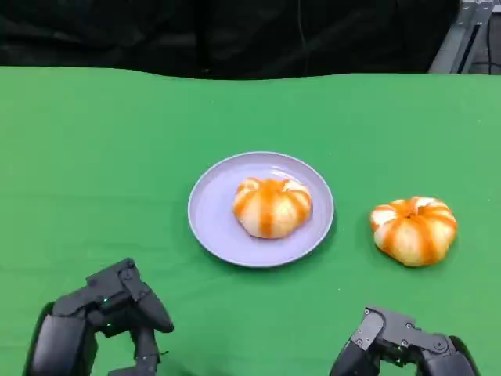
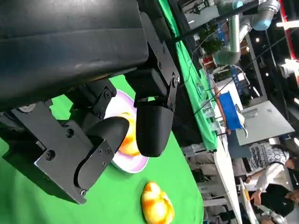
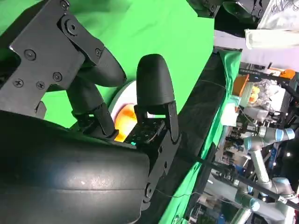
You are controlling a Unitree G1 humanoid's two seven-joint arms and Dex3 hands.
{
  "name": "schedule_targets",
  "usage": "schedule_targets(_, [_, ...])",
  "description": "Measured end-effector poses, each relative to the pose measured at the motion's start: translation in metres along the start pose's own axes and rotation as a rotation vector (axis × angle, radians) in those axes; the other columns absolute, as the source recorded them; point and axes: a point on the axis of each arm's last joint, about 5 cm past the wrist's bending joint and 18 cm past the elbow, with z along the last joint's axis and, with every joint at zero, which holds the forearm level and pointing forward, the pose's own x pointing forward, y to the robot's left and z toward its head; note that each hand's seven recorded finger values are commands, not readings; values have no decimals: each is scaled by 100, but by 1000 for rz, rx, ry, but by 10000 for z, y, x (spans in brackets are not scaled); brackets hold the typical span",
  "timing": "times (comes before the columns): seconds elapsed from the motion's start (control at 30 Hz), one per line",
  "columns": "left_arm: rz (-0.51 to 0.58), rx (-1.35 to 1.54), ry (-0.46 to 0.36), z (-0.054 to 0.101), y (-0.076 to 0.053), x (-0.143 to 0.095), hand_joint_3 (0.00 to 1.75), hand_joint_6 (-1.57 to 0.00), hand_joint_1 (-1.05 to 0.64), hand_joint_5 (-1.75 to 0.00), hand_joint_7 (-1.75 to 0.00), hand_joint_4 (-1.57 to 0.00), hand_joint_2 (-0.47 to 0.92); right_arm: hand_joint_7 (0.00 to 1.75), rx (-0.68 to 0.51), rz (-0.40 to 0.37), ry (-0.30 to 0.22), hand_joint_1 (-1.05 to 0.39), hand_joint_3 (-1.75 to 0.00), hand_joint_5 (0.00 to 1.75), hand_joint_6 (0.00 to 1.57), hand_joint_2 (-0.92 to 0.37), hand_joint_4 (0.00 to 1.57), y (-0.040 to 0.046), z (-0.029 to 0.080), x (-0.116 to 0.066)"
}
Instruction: Grasp the bread from the table and place it into the plate.
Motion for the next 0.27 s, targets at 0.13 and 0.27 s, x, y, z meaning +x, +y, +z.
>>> schedule_targets(0.13, [-5, 0, -8, -30, -10, 11, 170, -85, -4, -175, -162, -95, 21, 139, 5, -5, -5, 0, -160, 171, 83, -19, 81, -17, -1, -4])
schedule_targets(0.27, [-14, 1, -19, -60, -21, 23, 170, -85, -5, -175, -162, -95, 20, 140, 3, -5, -15, 0, -159, 172, 83, -19, 81, -33, -5, -2])
